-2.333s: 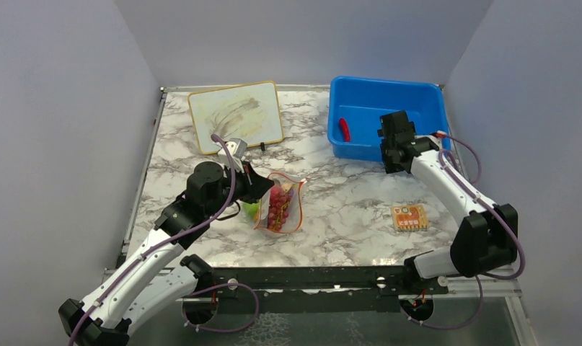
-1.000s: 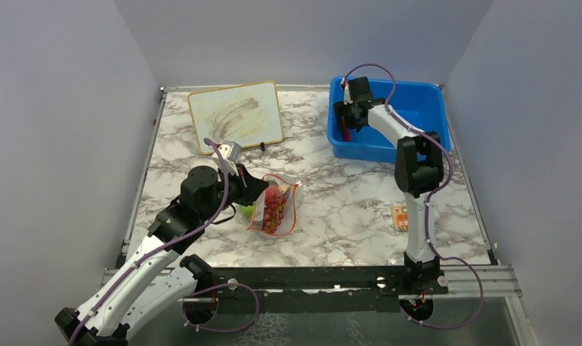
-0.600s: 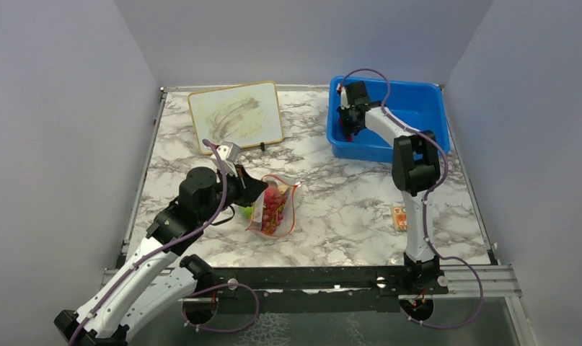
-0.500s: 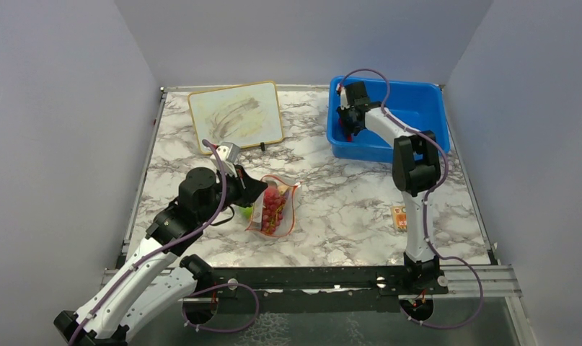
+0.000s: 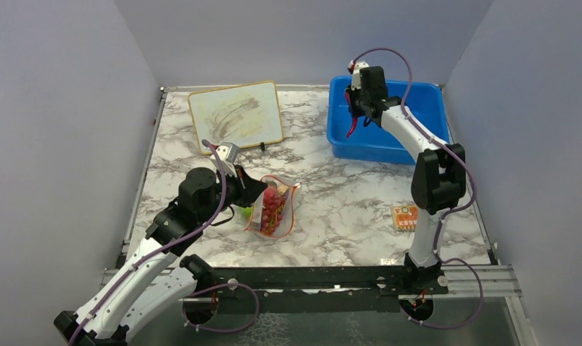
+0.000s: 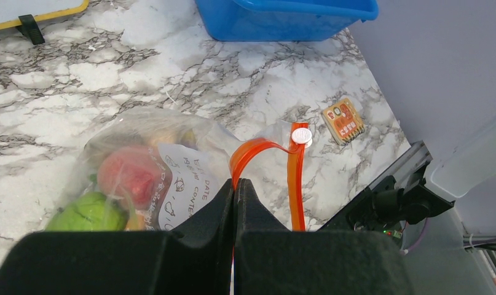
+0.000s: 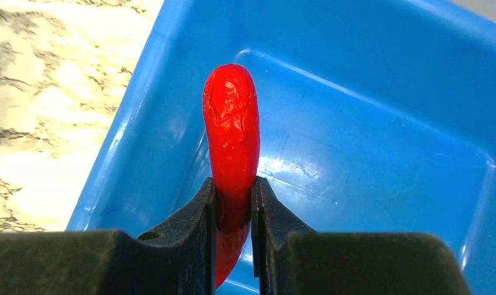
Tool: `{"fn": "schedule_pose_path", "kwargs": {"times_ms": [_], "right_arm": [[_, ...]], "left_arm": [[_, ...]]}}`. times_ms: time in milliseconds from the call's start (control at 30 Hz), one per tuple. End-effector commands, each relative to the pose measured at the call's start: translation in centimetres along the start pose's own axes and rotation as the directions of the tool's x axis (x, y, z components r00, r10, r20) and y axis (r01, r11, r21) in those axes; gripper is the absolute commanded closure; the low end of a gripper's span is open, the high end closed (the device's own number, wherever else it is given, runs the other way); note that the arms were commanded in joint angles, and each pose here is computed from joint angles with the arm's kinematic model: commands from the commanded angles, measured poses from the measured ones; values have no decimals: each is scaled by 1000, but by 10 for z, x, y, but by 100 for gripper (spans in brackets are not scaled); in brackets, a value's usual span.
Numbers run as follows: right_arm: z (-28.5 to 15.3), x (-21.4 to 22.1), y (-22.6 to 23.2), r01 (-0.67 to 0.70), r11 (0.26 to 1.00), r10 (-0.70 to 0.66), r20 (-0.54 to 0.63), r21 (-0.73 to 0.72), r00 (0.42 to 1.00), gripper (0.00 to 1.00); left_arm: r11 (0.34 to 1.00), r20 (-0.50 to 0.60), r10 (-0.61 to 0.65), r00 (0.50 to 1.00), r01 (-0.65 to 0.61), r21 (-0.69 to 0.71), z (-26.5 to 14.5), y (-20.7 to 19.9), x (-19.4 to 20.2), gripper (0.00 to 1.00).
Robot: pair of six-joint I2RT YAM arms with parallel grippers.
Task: Place the food in the zip-top bag and seal the zipper
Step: Pick up the fake vegetable from the bin, then place the fake vegetable in the zipper food storage bag.
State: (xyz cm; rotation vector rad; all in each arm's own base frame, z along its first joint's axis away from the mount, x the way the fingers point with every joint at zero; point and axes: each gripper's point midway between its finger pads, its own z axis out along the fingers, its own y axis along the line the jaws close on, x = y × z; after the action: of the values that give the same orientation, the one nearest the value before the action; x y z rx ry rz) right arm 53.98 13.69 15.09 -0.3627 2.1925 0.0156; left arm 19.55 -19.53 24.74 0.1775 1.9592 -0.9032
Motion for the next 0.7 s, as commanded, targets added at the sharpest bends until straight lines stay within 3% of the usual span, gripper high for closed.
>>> {"fn": "schedule_pose_path", "kwargs": {"times_ms": [0, 367, 667], "right_arm": [[-22, -26, 4, -19, 999, 22, 95, -26, 995, 92], [-85, -64, 7, -32, 996, 52, 270, -80, 961, 92], [-150, -82, 40, -2, 959, 120, 397, -284, 910, 92]], "left_arm": [[1000, 40, -3, 999, 3, 7, -1, -4, -11, 100], [1000, 28, 9, 1000, -9, -2, 5, -1, -9, 100], [999, 29, 32, 999, -31, -31, 13, 4, -12, 100]]}}
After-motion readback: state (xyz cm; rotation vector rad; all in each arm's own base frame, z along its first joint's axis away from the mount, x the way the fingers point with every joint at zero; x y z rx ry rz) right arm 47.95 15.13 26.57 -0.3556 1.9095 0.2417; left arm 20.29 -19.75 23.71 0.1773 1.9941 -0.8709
